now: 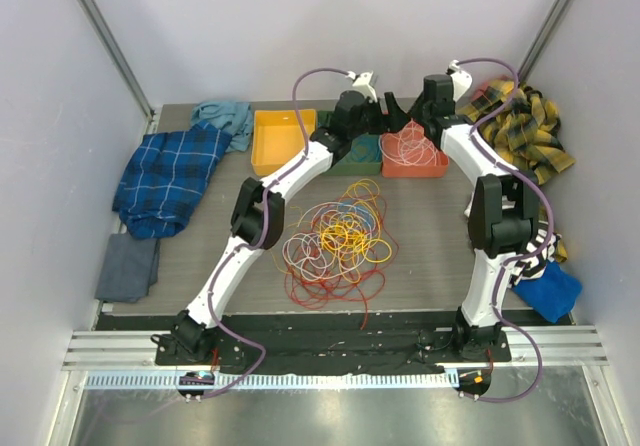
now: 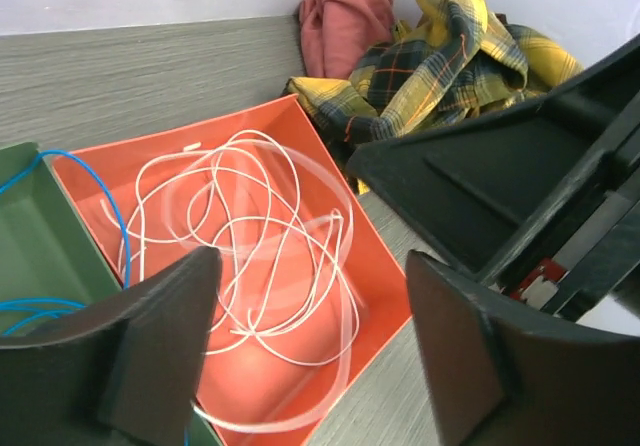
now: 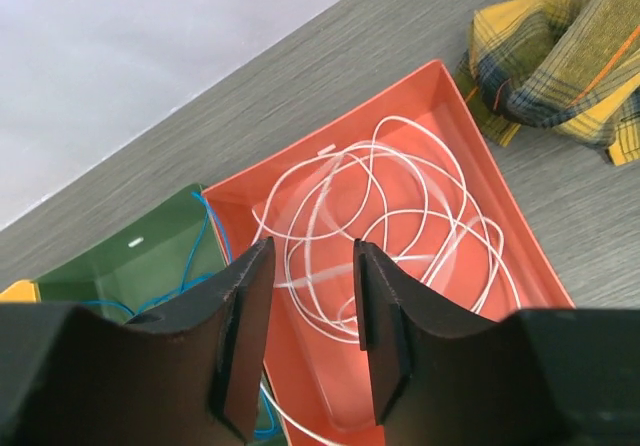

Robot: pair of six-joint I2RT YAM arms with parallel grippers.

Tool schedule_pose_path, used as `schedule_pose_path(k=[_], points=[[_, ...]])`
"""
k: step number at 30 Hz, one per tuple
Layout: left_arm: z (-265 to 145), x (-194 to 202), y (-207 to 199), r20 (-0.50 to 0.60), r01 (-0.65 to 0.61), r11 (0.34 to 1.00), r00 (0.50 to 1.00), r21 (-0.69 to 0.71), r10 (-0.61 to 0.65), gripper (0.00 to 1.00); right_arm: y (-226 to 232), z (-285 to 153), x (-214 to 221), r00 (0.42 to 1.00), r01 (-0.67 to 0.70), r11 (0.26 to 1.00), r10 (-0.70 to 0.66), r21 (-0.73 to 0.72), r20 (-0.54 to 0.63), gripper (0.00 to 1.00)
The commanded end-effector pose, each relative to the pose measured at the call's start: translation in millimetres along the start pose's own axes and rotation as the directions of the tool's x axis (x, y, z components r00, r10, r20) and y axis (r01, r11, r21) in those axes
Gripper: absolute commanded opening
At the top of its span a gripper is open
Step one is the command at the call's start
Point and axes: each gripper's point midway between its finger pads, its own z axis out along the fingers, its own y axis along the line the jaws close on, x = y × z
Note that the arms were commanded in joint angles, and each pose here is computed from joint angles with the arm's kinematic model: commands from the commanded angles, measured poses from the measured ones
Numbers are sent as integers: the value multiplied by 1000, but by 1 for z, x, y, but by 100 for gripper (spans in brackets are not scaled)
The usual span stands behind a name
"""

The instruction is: Untangle the cables

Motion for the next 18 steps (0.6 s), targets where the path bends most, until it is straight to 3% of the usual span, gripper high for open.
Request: schedule_pose_path(k=[1, 3, 8, 9, 12, 13, 14, 15, 18], points=[[-8, -50, -39, 105, -48, 995, 994, 86, 39, 93, 27, -30, -66, 986, -50, 996, 62, -75, 155, 47], [-14, -60, -48, 115, -50, 994, 993, 92, 39, 100, 31, -44, -79, 981, -62, 993, 79, -95, 178, 47], [-44, -85, -65, 146, -52, 997, 988, 61, 43, 100, 35, -86, -82, 970, -94, 985, 124, -147, 210, 46], [-66, -93, -76, 152, -57, 997, 987, 46, 50, 100, 38, -106, -90, 963, -100, 980, 139, -174, 230, 45], [-118, -110, -84, 190, -90, 995, 977, -51, 98, 100, 41, -141, -71, 965, -81, 975, 128, -205, 229, 43], [-132, -103, -80, 151, -93, 991, 983, -99, 107, 100, 52, -152, -56, 971, -61, 971, 111, -231, 211, 43], [-151, -114, -66, 178, -71, 971, 977, -230, 114, 100, 50, -155, -37, 975, -40, 971, 89, -237, 202, 43], [-177, -123, -79, 192, -67, 961, 974, -268, 122, 100, 53, -163, -28, 976, -9, 969, 62, -246, 209, 42], [-217, -87, -58, 89, -130, 886, 978, -445, 188, 100, 56, -178, 8, 983, 52, 965, -4, -259, 184, 41]])
